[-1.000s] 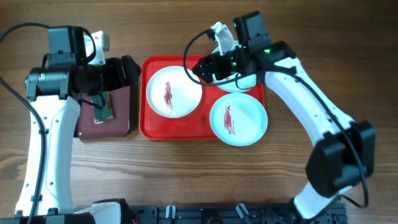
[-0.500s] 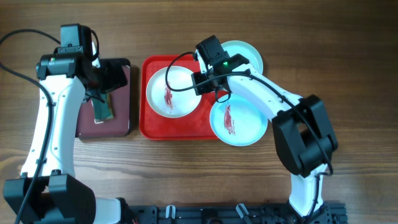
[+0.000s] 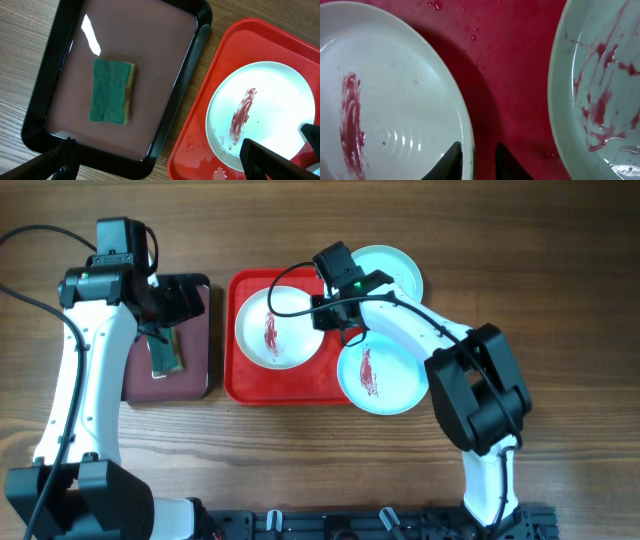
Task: Clean dirty plates on tray and stack at the side
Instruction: 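Move left gripper to the sponge and right gripper to the white plate rim, then grasp the green sponge with the left gripper and lift it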
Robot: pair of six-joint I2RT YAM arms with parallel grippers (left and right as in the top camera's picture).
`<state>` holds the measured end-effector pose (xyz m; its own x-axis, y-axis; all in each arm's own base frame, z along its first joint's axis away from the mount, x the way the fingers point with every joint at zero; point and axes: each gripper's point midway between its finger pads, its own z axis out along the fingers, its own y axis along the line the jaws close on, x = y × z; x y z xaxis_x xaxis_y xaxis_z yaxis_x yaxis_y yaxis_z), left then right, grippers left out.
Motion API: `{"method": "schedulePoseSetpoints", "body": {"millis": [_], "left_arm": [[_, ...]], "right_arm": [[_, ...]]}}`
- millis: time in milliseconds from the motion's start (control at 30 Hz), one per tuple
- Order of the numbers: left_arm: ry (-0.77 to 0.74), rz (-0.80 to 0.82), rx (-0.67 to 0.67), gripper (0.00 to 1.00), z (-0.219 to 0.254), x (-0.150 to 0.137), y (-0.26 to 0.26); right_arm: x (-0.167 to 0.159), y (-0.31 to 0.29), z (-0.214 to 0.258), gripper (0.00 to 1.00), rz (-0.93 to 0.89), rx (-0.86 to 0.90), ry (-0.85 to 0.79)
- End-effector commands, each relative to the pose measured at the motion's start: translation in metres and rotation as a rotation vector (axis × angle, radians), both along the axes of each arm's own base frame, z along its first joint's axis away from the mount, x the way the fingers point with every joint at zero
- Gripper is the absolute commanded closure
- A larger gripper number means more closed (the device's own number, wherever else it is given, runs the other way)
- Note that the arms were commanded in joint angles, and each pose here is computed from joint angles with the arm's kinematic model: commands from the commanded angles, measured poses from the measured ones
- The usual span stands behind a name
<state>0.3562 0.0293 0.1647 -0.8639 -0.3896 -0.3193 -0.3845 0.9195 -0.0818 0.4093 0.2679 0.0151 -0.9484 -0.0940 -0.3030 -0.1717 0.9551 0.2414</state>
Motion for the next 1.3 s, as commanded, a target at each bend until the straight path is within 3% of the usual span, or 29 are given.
{"method": "schedulePoseSetpoints", "body": {"millis": [0,167,233,400,600,900,1000,1100,1200,1267], "left_arm": [[-0.009,0.08,0.006,0.0,0.002,0.003,0.012],[0.011,0.112,0.005,0.0,-0.005,-0.002,0.023],[0.022,0.114,0.004,0.0,-0.009,-0.002,0.024],[0.107,0.116,0.006,0.06,-0.037,0.0,0.026],[0.237,0.135,0.14,0.07,-0.08,0.0,0.05],[0.278,0.132,0.137,0.16,-0.119,0.012,0.055],[0.323,0.151,0.118,0.24,-0.133,0.006,0.061],[0.34,0.152,0.076,0.25,-0.14,0.004,0.057],[0.341,0.147,0.049,0.36,-0.142,0.004,0.053],[0.343,0.146,0.044,0.36,-0.144,0.003,0.052]], "right_arm": [[0.004,0.0,-0.015,0.82,-0.052,-0.008,0.026],[0.0,0.003,-0.017,0.84,-0.048,0.006,0.045],[0.0,0.004,-0.02,0.95,-0.048,0.006,0.048],[0.0,0.003,-0.021,0.96,-0.063,0.005,0.051],[0.0,0.003,-0.021,0.96,-0.062,0.005,0.051],[0.0,0.003,-0.021,0.96,-0.063,0.007,0.05],[0.0,0.003,-0.021,0.96,-0.062,0.005,0.052],[0.0,0.003,-0.021,0.96,-0.062,0.006,0.05],[0.0,0.003,-0.021,0.96,-0.062,0.005,0.051],[0.0,0.003,-0.021,0.96,-0.062,0.005,0.051]]}}
